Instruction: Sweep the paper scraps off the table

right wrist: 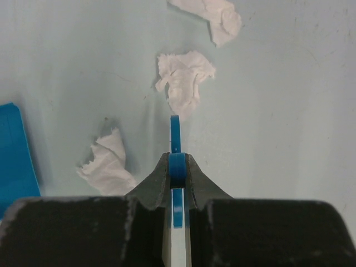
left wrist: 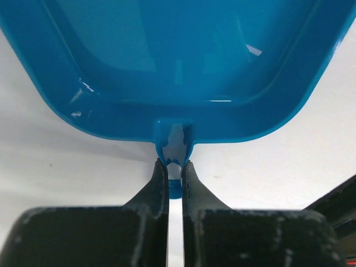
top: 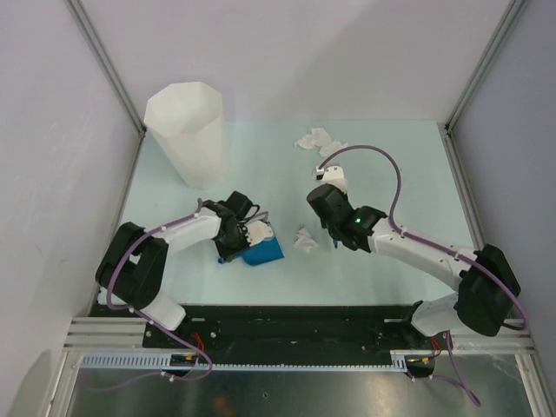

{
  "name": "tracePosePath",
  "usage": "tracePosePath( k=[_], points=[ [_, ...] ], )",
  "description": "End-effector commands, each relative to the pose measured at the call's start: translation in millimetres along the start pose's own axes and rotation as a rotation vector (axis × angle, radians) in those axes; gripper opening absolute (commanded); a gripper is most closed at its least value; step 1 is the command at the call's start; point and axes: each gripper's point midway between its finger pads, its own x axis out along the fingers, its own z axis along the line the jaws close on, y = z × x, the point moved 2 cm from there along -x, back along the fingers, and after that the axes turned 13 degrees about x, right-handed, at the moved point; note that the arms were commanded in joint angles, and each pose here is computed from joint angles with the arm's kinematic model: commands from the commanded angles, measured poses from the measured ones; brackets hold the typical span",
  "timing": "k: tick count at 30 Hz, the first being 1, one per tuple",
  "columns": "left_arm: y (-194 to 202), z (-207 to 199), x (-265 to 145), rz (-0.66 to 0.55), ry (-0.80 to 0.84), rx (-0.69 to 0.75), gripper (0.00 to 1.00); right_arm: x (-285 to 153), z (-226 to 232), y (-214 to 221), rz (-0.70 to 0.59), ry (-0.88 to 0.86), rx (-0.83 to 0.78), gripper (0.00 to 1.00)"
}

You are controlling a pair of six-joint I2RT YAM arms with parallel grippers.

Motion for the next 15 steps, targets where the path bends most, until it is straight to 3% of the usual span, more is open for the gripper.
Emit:
tracePosePath(
  k=[1,8,12,15],
  points=[
    [-2,-26,2,0.013,0.086,0.074,0.00,9,4,12,0.002,0.044,0.054,0.00],
    [-12,-24,-7,0.007,0.082,0.088,0.01,24,60,27,0.026,-0.234,0.249,0.00],
    [-17,-19,-10,-0.028,0.073,0.080,0.42,27,64,23,0.003,-0.241,0.267,0.00],
    [-17,-13,-9,-0.071,0.066,0.070,0.59,29,56,23,0.003,-0.213,0.246,0.00]
  ],
)
